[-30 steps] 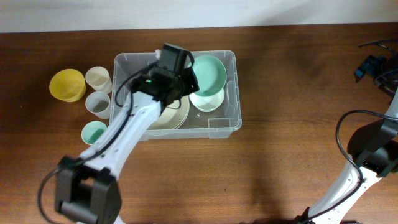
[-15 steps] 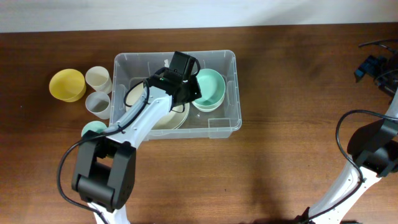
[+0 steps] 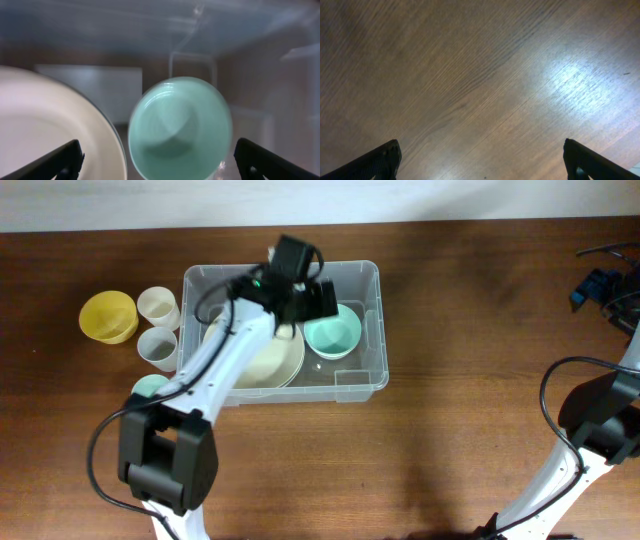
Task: Pack container
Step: 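Release the green bowl and move the left gripper to the yellow bowl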
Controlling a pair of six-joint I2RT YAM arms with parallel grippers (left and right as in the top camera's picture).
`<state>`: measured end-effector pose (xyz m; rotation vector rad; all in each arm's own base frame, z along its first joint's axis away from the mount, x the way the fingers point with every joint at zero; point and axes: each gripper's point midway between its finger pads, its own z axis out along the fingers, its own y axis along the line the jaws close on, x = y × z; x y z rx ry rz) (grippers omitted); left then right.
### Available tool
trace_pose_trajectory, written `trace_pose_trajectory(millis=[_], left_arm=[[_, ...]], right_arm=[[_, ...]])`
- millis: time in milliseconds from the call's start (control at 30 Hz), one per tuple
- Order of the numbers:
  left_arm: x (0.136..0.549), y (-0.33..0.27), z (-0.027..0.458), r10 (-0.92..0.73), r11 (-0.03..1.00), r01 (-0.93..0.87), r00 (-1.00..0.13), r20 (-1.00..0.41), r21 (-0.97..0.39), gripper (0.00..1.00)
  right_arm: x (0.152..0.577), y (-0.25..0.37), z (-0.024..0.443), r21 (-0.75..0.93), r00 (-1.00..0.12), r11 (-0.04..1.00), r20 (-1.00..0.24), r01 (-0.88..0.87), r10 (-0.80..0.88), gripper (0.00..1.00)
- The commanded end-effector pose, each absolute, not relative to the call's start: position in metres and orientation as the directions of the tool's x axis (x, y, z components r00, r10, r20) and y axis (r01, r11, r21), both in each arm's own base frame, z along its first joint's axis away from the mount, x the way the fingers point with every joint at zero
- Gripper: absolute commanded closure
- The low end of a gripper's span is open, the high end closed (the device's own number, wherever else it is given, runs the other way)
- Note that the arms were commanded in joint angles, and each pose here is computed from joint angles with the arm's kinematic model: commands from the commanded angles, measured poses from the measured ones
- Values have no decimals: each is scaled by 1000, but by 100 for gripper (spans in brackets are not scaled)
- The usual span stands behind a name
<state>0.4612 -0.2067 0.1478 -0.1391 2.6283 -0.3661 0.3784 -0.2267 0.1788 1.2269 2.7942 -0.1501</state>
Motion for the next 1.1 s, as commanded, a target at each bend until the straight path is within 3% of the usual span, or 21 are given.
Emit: trace_pose_trajectory(millis=[0,100,267,367,567,700,933,967,1067], left_arm=[[496,-143,225,-251,962,-139,-782,-571,-233,1],[494,-40,253,-415,907,-378,-718,-559,-187,1],[453,105,225,-677,702,-701,-600,-426,-127,1],[431,167,198,-785,583,-803,-520,-335,-120,1],[423,212,101,-867,486,-873,-476,-145,-45,1],[428,215,57,-890,448,-894,-445,-96,-14,1],[432,215,18,-893,446,-895,-446,-58,7,1],[432,215,16,-893,446,-895,-446,-57,8,4],[431,215,16,-894,446,-895,-445,-55,9,39]], right_arm=[[376,-227,187,-56,-667,666,-138,743,732,1],[376,-227,187,-56,-667,666,-138,743,732,1],[376,-227,187,-56,-667,666,-138,743,732,1],[376,-227,187,-56,-667,666,-138,743,732,1],[376,-227,187,-56,-667,666,-138,743,732,1],[376,-227,187,-56,-667,666,-138,743,732,1],[376,-227,187,-56,-667,666,-138,743,732,1],[376,-227,187,-56,-667,666,-138,743,732,1],[376,-227,187,-56,-667,666,-138,743,732,1]])
